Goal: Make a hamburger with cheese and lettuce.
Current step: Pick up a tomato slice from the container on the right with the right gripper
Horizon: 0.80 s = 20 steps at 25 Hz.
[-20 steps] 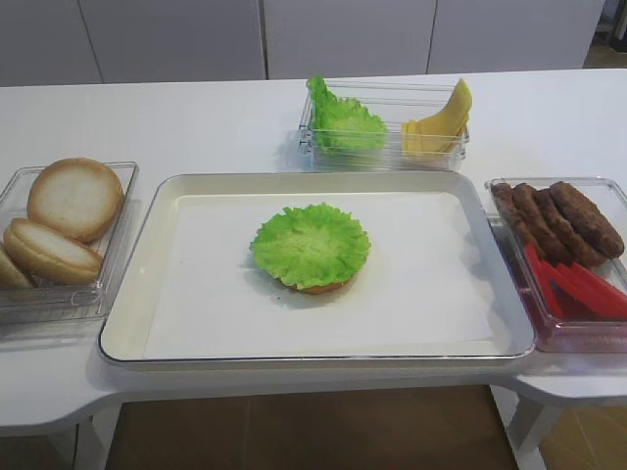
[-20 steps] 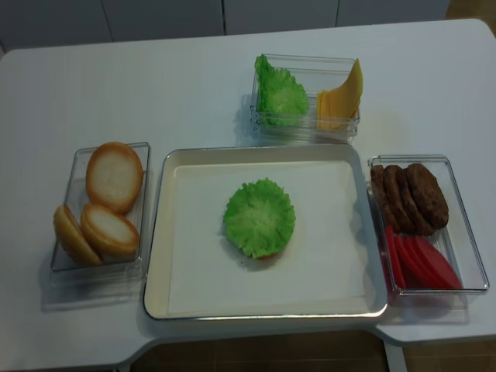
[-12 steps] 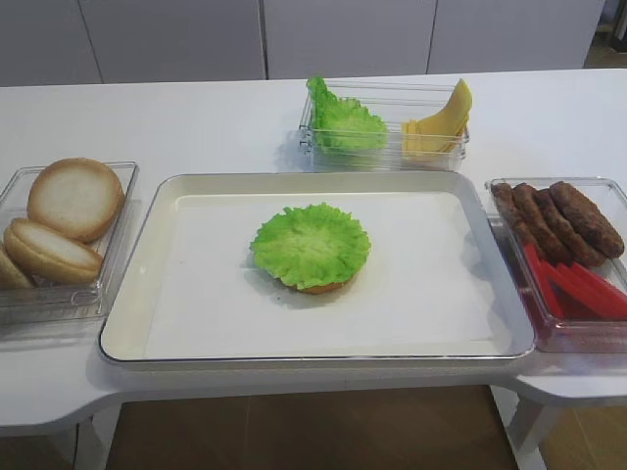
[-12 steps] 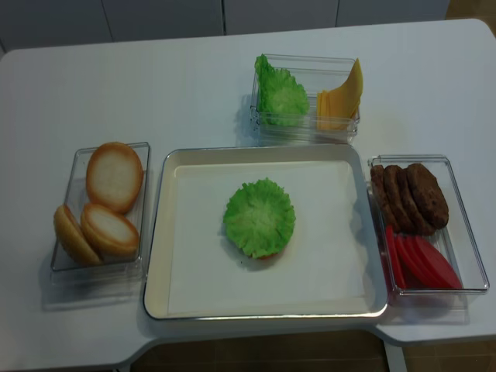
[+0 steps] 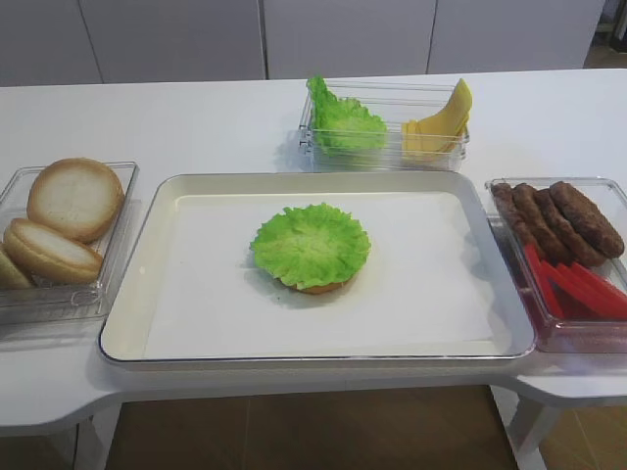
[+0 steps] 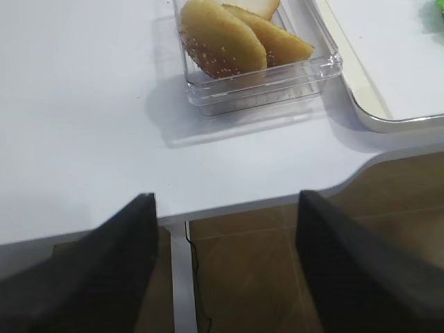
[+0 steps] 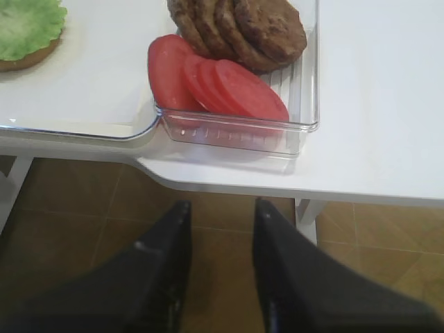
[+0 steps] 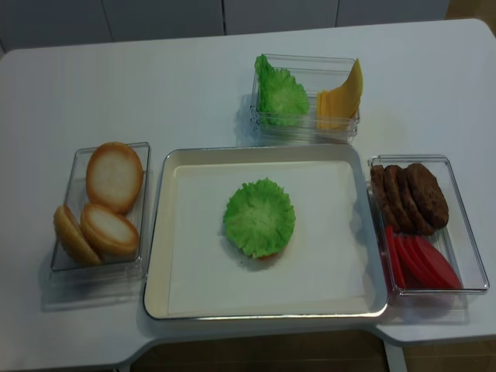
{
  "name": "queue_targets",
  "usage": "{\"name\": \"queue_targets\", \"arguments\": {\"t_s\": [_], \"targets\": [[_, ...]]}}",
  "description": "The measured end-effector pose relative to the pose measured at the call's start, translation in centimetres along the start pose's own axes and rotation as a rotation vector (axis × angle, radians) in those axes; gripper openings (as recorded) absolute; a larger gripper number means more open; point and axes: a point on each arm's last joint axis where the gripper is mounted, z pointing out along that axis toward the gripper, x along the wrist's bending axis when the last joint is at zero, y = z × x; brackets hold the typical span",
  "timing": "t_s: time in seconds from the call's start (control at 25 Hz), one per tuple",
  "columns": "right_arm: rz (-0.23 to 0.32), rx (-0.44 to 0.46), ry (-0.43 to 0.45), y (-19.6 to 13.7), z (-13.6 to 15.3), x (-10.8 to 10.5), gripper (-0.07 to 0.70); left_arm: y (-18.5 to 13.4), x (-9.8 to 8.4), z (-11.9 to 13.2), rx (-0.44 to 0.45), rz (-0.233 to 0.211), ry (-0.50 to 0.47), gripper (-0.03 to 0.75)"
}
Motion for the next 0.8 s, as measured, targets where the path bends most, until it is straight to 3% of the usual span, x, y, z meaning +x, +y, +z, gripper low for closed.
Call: {"name": "queue_targets", "arguments": {"t_s": [0.8], "targets": [[0.004, -0.002, 0.0, 0.02, 0.0, 0.0, 0.209, 0.0, 0.0, 0.0, 0.0, 0.0, 0.0, 0.468]]}}
